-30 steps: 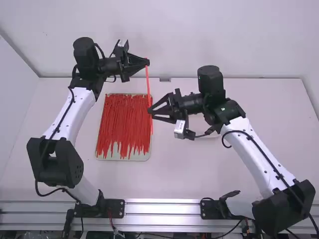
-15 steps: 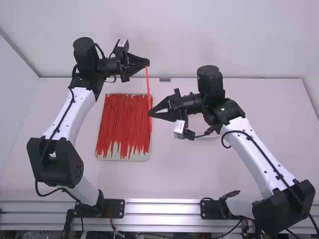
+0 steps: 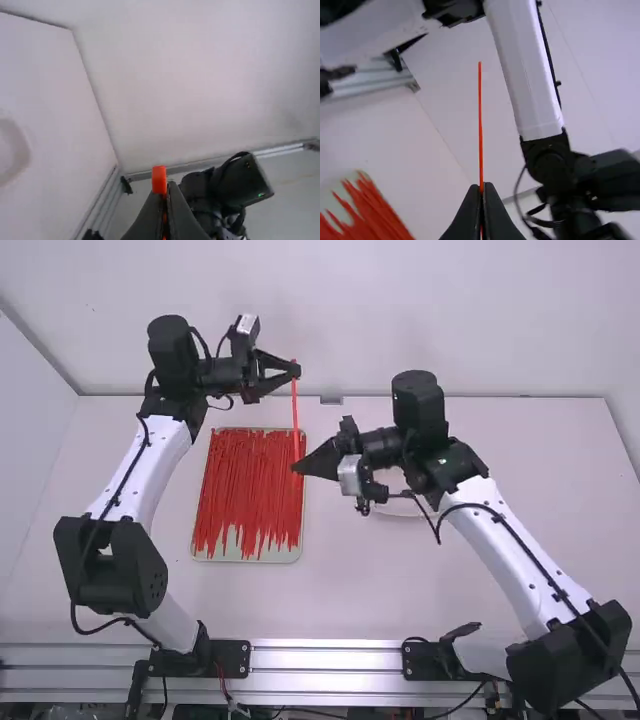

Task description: Fasten the cable tie

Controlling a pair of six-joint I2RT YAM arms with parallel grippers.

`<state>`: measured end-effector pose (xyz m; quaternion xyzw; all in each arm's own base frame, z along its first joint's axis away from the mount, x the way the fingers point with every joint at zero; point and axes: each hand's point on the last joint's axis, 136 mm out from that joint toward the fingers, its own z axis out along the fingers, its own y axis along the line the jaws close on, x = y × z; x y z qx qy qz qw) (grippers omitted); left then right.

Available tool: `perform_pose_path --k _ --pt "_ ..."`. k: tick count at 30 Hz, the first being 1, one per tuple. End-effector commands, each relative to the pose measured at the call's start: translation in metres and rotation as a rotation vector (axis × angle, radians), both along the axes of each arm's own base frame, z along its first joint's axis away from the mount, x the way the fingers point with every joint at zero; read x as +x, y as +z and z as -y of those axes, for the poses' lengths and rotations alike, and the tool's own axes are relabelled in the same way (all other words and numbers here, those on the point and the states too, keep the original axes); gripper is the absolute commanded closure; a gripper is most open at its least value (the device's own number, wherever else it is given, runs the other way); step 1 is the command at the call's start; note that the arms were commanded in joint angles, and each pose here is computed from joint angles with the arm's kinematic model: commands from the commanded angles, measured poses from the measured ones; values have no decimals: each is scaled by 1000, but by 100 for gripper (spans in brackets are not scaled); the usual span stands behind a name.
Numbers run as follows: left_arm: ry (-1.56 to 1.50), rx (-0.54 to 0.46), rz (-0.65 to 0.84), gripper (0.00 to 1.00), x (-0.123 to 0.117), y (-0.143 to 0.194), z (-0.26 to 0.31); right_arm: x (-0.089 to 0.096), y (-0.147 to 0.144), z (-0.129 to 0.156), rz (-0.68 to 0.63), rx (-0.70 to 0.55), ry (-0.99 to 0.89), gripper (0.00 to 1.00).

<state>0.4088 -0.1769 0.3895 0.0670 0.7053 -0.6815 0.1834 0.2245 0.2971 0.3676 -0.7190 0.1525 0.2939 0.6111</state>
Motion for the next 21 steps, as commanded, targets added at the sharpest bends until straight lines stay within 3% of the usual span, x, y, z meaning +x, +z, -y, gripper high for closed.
perform_pose_path --k 1,4,6,9,14,16,21 --pt "-41 25 169 98 -8 6 -1 1 15 4 -229 -44 -45 100" --pt "-46 40 197 98 -9 -2 2 9 18 6 -335 -61 -87 100" --pt "-55 51 227 98 -11 -7 4 25 21 4 -427 -63 -179 100" --pt "-54 57 246 98 -11 -9 3 35 24 3 -414 -47 -233 100" --pt "-62 61 292 98 -12 -8 7 15 30 12 -349 -27 -55 100" --pt "-63 66 325 98 -12 -8 6 17 28 16 -353 -23 -9 100" --pt "-70 93 527 98 -13 -9 9 48 35 17 -591 -39 -53 100"
